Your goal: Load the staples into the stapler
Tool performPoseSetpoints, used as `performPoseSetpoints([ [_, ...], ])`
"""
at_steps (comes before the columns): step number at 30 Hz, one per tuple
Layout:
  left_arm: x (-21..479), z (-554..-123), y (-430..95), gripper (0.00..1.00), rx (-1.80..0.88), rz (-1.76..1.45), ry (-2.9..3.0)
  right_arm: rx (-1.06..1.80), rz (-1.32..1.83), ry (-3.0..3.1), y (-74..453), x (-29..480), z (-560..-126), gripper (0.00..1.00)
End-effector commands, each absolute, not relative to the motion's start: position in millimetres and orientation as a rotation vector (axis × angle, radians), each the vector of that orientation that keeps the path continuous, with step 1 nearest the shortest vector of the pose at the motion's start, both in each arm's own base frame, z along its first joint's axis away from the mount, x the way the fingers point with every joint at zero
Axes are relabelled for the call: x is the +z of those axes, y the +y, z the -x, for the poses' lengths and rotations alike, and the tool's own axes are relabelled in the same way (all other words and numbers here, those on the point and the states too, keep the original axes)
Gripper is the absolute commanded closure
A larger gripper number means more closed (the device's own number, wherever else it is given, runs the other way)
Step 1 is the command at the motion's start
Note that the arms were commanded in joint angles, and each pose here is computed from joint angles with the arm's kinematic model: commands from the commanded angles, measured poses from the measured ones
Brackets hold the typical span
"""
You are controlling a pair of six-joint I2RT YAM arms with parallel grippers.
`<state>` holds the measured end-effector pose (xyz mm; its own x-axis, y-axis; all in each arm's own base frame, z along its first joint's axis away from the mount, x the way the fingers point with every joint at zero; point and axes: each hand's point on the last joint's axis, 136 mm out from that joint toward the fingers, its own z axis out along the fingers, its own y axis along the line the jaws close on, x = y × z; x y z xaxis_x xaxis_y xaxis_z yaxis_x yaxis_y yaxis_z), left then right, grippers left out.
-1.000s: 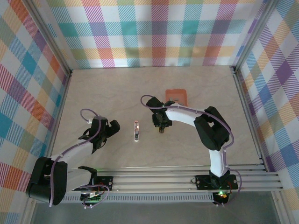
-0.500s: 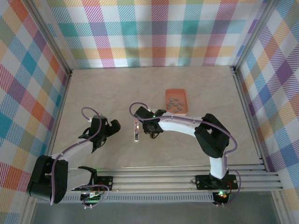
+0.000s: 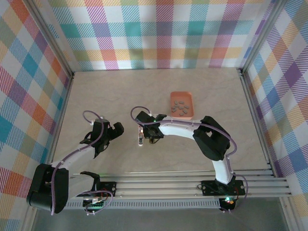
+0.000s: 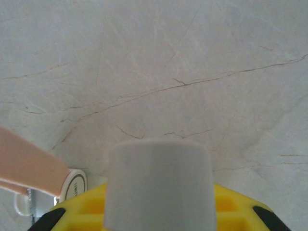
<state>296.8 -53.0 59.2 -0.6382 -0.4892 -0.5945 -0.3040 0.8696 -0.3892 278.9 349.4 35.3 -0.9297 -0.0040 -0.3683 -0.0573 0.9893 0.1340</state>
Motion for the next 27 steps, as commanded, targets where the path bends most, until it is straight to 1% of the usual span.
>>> performPoseSetpoints([
  [1,66.3,-300.2,-49.2,0.0,-0.325,0.557,2.278,0.246,0.029,2.765,361.7,37.7,-279.3,0.74],
  [5,66.7,-300.3,-48.7,0.0,-0.319,0.553,2.279,0.249,0.03,2.775,363.4,37.4,-275.6,0.74],
  [7,66.1,-300.0,-48.4,0.0,-0.319,0.553,2.278,0.244,0.03,2.778,362.8,36.5,-274.9,0.72],
  [8,65.8,-299.9,-48.2,0.0,-0.317,0.554,2.278,0.242,0.032,2.779,362.8,36.6,-274.6,0.7],
  [12,66.2,-298.4,-49.1,0.0,-0.325,0.554,2.282,0.243,0.044,2.767,362.5,39.9,-276.0,0.52],
  [16,69.7,-293.1,-49.3,0.0,-0.335,0.563,2.286,0.267,0.072,2.721,361.4,58.4,-278.3,0.44],
  [21,79.9,-288.1,-48.0,0.0,-0.352,0.574,2.259,0.309,0.105,2.641,345.5,93.7,-273.1,0.41],
  [27,87.8,-282.7,-48.8,0.0,-0.369,0.566,2.255,0.315,0.193,2.575,305.0,135.3,-271.6,0.38],
])
